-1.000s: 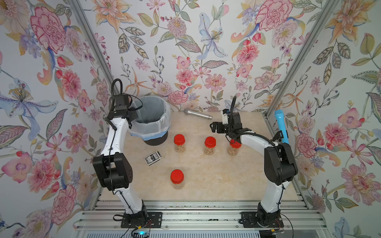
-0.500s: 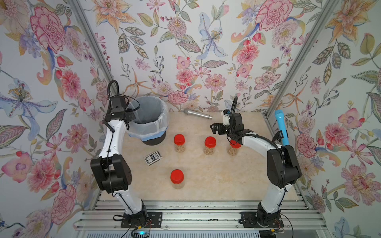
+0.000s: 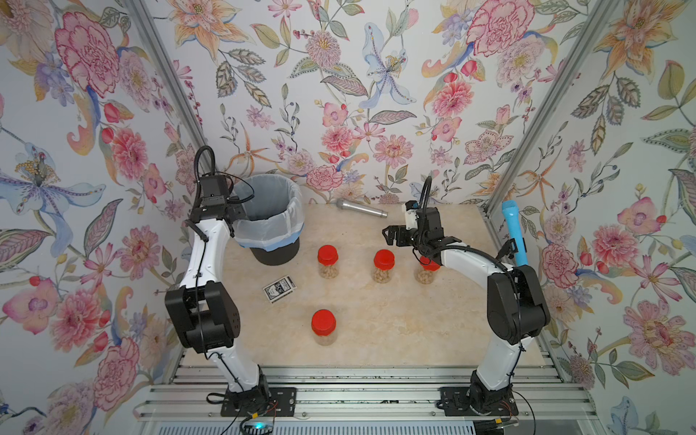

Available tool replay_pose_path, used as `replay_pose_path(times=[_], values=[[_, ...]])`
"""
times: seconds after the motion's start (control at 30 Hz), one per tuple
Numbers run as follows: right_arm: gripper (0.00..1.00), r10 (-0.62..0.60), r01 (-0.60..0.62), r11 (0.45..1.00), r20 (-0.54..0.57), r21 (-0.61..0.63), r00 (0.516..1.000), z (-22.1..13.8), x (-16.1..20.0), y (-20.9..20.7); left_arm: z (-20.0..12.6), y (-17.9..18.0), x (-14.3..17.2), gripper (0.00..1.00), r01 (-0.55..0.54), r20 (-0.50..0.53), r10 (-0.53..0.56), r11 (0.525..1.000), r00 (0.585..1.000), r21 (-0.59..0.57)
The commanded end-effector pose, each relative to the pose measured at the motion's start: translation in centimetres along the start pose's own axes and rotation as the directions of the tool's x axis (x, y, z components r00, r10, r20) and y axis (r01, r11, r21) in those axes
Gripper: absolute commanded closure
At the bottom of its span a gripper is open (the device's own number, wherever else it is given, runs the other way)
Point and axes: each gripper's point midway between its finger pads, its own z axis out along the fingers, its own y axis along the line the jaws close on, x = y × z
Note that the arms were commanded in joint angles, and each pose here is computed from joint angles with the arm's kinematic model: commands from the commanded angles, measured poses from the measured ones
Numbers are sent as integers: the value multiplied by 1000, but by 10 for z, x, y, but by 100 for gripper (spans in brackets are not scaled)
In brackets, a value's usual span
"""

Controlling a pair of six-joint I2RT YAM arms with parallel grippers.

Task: Empty moldy peanuts from jars
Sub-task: Move the trash bin to the center of the board.

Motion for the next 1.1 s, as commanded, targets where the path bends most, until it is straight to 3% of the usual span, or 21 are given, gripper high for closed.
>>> replay_pose_path(times=[0.0, 0.03, 0.4, 0.77, 1.07], values=[[0, -36, 37, 999, 27, -28, 999, -8, -13, 11, -8, 3, -14, 30, 6, 43, -6, 1000, 999, 5], [0, -40, 40, 999, 25, -28, 999, -7, -14, 11, -10, 0, -15, 24, 3, 54, -4, 1000, 999, 18], [0, -77, 78, 996, 44, -35, 996, -12, -25, 17, -51, -6, -38, 1, -14, 256, -14, 994, 967, 107], [0, -117, 117, 993, 36, 11, 992, -25, -33, 18, -108, -19, -54, 0, -88, 447, -20, 971, 894, 220], [0, -188, 177, 944, 11, 277, 982, -41, -36, -2, -148, -37, -56, 0, -180, 544, 26, 956, 839, 230]])
